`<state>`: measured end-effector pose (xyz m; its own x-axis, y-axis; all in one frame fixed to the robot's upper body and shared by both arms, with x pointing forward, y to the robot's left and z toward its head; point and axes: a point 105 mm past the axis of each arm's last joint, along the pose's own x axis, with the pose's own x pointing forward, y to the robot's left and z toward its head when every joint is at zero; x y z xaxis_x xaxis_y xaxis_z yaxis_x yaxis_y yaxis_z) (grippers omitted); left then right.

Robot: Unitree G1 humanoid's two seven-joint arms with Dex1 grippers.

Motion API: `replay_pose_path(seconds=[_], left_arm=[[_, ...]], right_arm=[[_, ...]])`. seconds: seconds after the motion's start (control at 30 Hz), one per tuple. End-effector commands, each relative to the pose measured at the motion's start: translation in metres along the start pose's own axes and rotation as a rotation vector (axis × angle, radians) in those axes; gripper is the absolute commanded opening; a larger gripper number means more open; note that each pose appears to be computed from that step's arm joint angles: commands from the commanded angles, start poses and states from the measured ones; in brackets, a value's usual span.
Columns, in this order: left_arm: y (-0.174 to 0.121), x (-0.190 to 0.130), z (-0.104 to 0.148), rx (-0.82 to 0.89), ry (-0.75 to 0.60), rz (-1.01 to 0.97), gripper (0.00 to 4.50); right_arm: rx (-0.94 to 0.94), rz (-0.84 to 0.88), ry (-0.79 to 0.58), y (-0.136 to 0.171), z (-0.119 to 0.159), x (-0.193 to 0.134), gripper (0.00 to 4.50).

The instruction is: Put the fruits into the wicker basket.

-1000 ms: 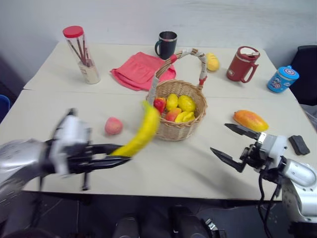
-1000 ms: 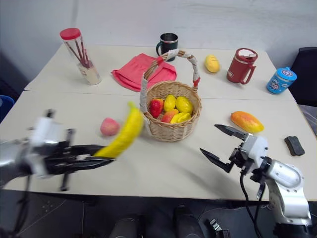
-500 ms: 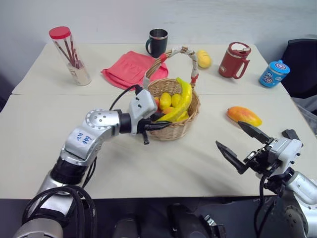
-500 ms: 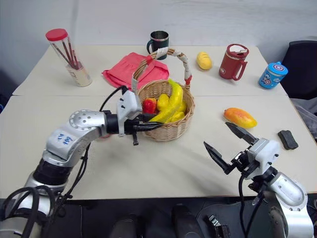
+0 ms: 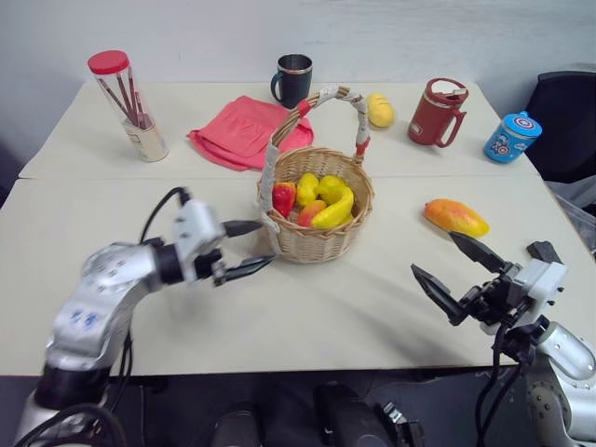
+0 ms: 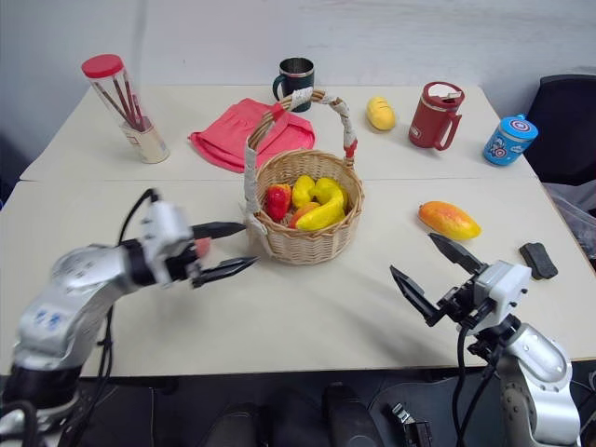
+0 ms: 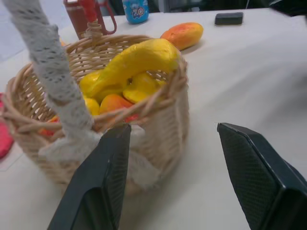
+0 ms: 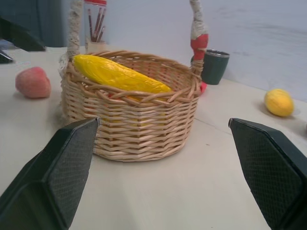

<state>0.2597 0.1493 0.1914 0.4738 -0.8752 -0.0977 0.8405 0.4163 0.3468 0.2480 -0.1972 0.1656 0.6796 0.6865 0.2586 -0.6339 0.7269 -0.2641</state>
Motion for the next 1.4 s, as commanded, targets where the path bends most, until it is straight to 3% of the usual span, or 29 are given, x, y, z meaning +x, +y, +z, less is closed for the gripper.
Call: replay_pose_path(seconds=[0.03,0.13,0.23,0.37,0.43,0.53,0.7,0.8,0.9,1.03,1.2,1.3,1.4], left_arm=[[0.008,-0.074,-0.013,-0.043,0.060,0.222,3.19],[0.010,-0.155,-0.047,-0.163,0.154,0.530,3.84],[-0.006,-0.232,-0.080,-0.292,0.267,0.817,4.46],[-0.022,-0.285,-0.085,-0.383,0.290,1.022,4.46],[-0.023,-0.293,-0.082,-0.395,0.279,1.052,4.46],[-0.011,-0.265,-0.073,-0.411,0.225,0.928,4.46],[0.027,-0.174,-0.058,-0.362,0.217,0.564,4.46],[0.049,-0.136,-0.068,-0.350,0.329,0.462,4.46],[0.077,-0.095,-0.064,-0.354,0.242,0.425,4.46],[0.095,-0.056,-0.070,-0.340,0.229,0.363,4.46],[0.096,-0.027,-0.091,-0.346,0.299,0.244,4.46],[0.097,-0.022,-0.101,-0.323,0.337,0.217,3.92],[0.093,-0.013,-0.097,-0.331,0.278,0.180,2.99]], right_arm=[[-0.038,0.169,-0.029,0.012,0.005,0.007,4.50],[-0.026,0.273,-0.064,0.020,0.007,0.016,4.50],[-0.016,0.397,-0.106,0.037,0.012,0.027,4.50],[-0.031,0.494,-0.157,0.053,0.026,0.037,4.50],[-0.042,0.509,-0.179,0.056,0.034,0.042,4.50],[-0.055,0.527,-0.192,0.061,0.041,0.048,4.50],[-0.076,0.552,-0.172,0.064,0.041,0.055,4.50],[-0.080,0.552,-0.167,0.065,0.041,0.060,4.50],[-0.088,0.542,-0.157,0.067,0.038,0.062,4.50],[-0.103,0.495,-0.140,0.066,0.036,0.062,4.50],[-0.109,0.461,-0.124,0.068,0.034,0.061,4.50],[-0.119,0.436,-0.123,0.066,0.035,0.062,4.50],[-0.105,0.413,-0.129,0.068,0.035,0.061,4.50]])
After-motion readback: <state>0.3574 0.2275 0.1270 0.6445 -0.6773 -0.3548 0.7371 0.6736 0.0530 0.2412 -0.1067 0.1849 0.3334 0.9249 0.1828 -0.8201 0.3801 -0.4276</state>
